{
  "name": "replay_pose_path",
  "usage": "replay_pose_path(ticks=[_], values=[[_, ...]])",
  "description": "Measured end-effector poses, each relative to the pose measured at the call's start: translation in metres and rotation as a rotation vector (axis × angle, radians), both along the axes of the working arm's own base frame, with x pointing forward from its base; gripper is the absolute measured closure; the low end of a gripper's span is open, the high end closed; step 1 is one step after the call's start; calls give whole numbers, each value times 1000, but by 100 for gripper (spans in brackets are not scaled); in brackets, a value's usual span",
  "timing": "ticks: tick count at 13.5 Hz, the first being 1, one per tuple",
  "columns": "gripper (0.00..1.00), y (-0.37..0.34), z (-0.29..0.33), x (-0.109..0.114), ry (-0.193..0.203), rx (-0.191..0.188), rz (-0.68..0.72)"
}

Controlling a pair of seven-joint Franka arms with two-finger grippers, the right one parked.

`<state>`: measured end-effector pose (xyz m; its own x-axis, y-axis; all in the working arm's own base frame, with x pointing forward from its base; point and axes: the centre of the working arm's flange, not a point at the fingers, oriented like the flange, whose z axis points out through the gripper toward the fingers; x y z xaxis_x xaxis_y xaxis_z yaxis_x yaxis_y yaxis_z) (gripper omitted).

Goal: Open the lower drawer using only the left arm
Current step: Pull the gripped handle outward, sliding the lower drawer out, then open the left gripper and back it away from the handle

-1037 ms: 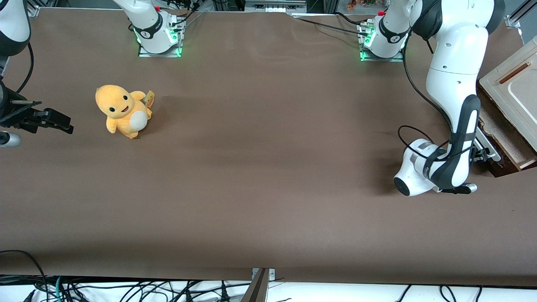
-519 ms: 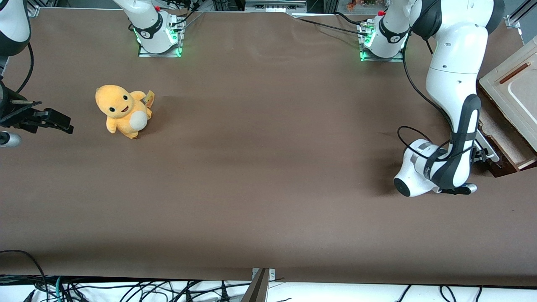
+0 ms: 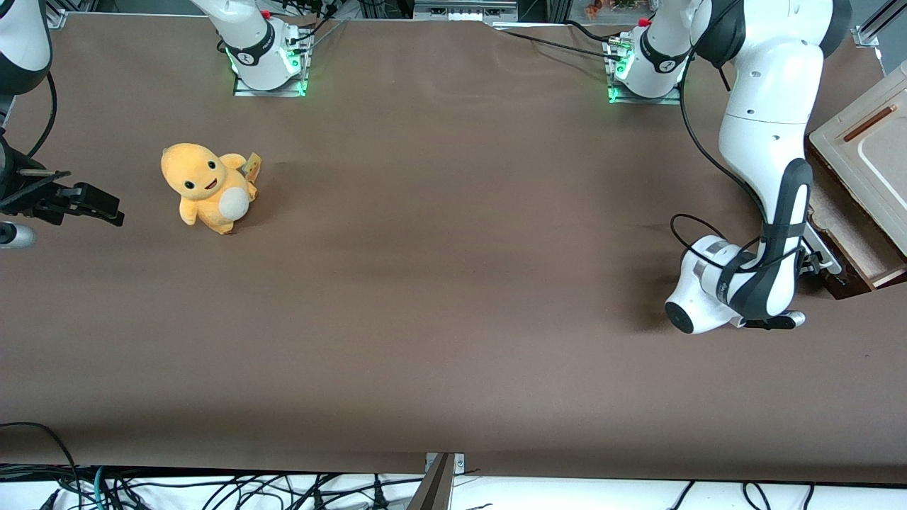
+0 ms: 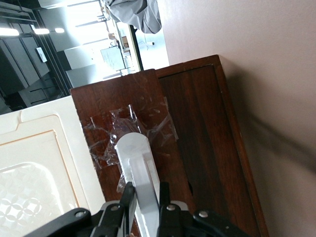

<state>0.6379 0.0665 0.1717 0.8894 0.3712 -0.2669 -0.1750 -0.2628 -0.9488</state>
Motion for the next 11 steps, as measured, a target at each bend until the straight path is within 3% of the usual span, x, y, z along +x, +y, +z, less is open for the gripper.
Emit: replay_pose_path(ticks=[3,8,10,11], values=[[74,-6,1,0,6,-22,17],[24,-48,-3,-3,19,-71,5],[4,-53,5,3,-4,-109,28],[0,-56,11,7,-15,-136,42]])
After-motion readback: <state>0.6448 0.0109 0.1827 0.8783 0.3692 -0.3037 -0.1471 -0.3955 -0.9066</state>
